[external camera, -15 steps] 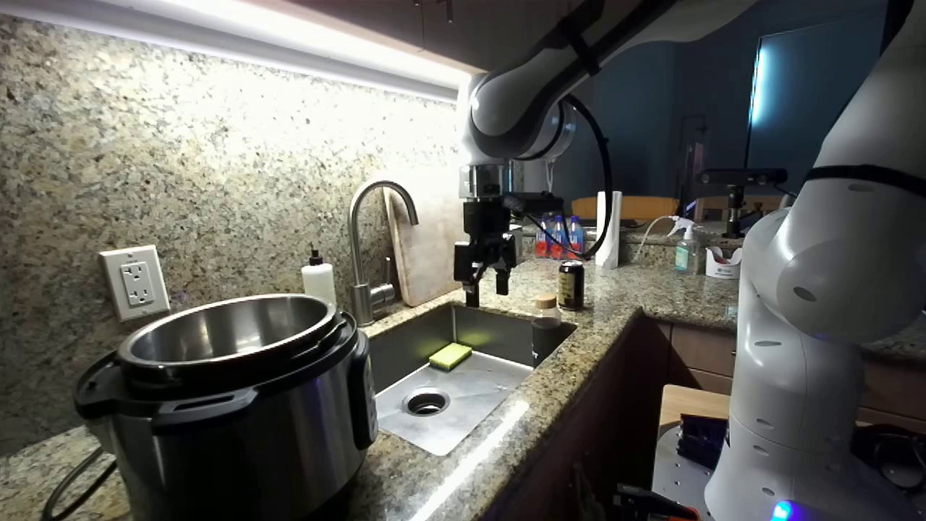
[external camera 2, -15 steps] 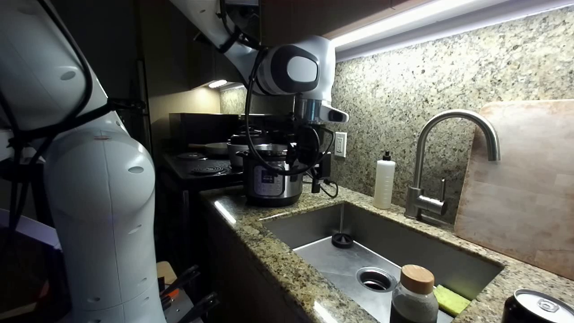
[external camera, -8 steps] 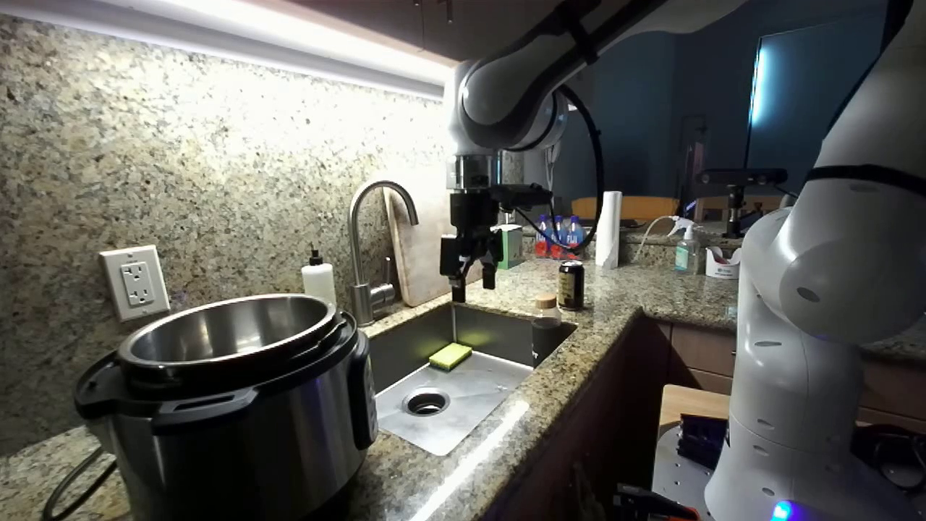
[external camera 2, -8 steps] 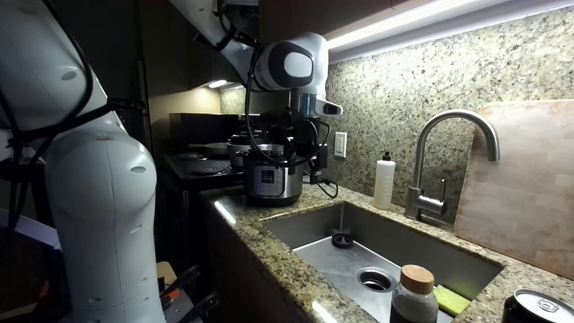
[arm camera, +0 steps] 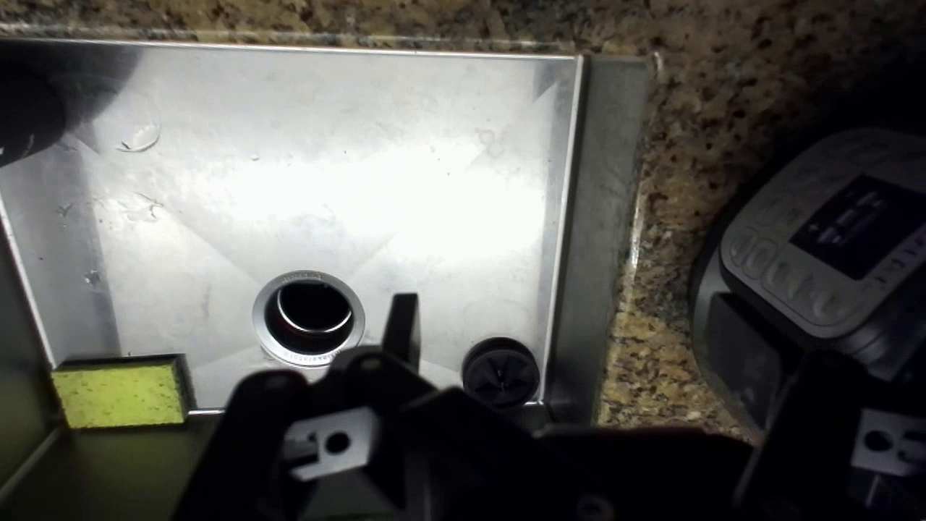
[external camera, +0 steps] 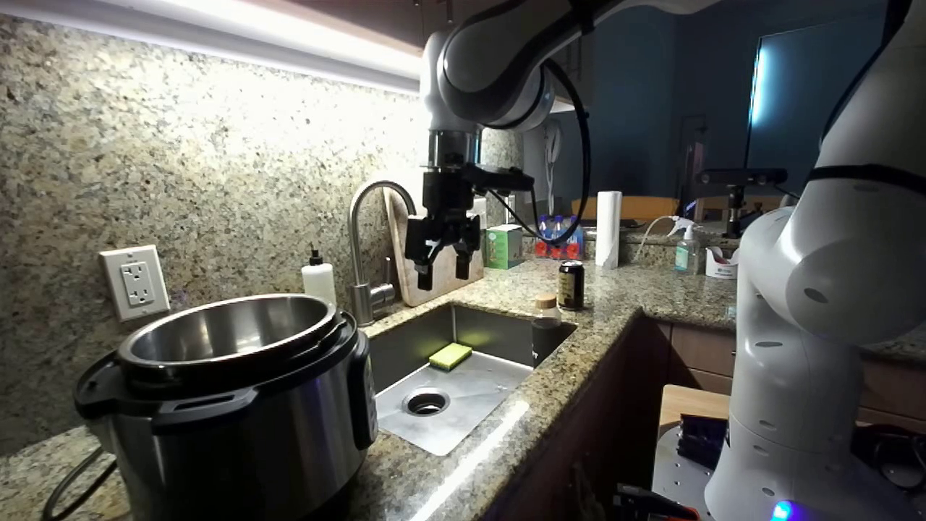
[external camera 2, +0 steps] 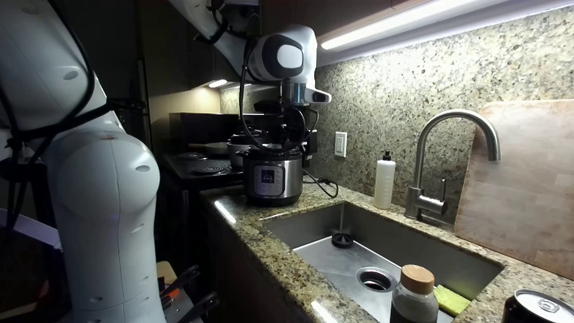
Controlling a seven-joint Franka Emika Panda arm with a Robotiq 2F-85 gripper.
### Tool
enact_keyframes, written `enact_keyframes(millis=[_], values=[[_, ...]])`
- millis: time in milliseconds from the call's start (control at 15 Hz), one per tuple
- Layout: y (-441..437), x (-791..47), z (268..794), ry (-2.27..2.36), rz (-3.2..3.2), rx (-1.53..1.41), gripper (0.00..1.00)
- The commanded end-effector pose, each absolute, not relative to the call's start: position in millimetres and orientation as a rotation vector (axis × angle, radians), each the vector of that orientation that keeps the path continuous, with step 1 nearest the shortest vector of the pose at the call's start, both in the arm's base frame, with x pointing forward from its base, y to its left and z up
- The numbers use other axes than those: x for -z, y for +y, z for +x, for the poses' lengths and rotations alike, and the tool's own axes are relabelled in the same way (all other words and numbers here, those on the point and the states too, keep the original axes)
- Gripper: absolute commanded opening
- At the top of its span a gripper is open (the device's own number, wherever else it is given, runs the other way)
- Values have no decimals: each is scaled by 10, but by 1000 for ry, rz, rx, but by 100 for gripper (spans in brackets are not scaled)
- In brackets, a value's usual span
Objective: Remove the metal bowl from the cooker and put it in the sink
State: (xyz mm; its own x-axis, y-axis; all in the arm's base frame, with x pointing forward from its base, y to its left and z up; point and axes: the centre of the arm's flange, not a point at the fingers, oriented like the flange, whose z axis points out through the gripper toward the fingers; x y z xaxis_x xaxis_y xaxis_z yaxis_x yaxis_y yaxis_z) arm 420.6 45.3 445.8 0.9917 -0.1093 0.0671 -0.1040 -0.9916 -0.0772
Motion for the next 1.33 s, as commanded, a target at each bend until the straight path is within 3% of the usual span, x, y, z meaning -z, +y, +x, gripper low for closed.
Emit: enact_keyframes(millis=[0,1267], values=[[701,-4584,4280,181,-3057,120,100],[2121,-5182,4837,39,-3017,268,100]])
